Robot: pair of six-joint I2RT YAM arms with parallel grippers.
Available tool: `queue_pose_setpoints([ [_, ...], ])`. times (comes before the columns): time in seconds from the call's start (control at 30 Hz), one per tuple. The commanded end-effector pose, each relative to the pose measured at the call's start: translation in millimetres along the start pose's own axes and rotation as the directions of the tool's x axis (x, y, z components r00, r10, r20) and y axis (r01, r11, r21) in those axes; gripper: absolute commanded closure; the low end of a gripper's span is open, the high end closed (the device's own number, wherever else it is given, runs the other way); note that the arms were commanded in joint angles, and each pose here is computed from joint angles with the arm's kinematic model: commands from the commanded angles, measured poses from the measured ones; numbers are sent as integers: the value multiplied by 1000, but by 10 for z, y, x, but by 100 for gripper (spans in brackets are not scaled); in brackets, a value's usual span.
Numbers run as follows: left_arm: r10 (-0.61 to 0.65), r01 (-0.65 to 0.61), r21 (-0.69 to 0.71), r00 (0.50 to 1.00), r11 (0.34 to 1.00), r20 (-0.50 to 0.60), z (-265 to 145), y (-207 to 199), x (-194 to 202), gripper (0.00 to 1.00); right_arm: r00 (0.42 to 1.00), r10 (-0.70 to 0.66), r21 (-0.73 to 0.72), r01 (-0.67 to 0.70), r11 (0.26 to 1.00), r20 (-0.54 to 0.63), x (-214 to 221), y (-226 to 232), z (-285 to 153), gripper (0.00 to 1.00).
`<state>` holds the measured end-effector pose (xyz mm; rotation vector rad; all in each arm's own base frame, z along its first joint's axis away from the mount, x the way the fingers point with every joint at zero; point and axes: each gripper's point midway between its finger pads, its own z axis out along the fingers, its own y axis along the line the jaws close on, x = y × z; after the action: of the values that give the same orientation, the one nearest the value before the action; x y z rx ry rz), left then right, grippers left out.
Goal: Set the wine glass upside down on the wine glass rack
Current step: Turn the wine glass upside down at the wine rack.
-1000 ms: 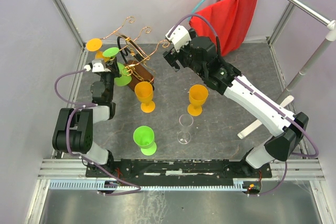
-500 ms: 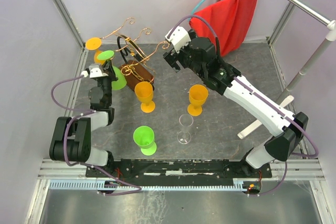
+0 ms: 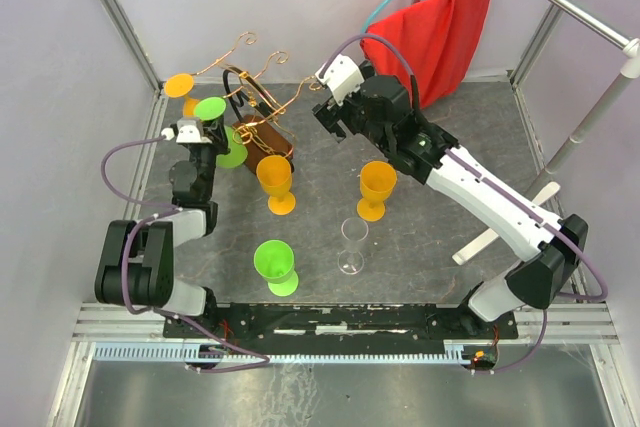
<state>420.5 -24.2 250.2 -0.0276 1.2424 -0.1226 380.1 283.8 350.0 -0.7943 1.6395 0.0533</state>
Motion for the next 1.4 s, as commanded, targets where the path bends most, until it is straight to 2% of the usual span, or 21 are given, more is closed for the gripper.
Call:
queue_pose_setpoints([
  [0.0, -45, 39, 73, 996, 997, 78, 137, -162, -187, 63, 998, 26, 57, -29, 998, 50, -165, -193, -172, 3],
  [0.17, -46, 41, 65, 996, 997, 76, 115, -148, -179, 53, 999, 27, 66, -30, 997, 41, -151, -213, -190, 3],
  [0.27, -25, 22, 40, 998, 999, 62, 45, -101, -163, 38, 999, 29, 67, -31, 997, 34, -138, -209, -180, 3],
  [0.37, 0, 0, 9, 999, 1000, 36, -47, -41, -144, 30, 999, 30, 70, -31, 997, 26, -121, -216, -170, 3],
  [0.57, 25, -28, -71, 999, 997, -48, -281, 109, -63, 21, 999, 35, 91, -36, 995, 2, -77, -253, -163, 4],
  [0.83, 11, -20, -44, 980, 999, -196, -565, 44, 10, 15, 994, 104, 191, -95, 977, -41, 86, -478, -183, 5],
  [0.97, 28, -42, -51, 968, 998, -249, -643, 48, -191, 15, 965, 230, 264, -190, 946, -129, 429, -672, -222, 11],
  [1.1, 81, -104, -77, 961, 992, -263, -681, 110, -561, 11, 918, 340, 280, -278, 919, -205, 833, -692, -340, 9],
  [1.23, 92, -117, -86, 963, 989, -254, -659, 100, -966, 9, 877, 380, 237, -318, 918, -294, 1116, -500, -497, 9],
  [1.37, 48, -63, -71, 980, 996, -192, -485, -4, -1380, 8, 835, 417, 177, -378, 909, -359, 1268, -278, -662, 10],
])
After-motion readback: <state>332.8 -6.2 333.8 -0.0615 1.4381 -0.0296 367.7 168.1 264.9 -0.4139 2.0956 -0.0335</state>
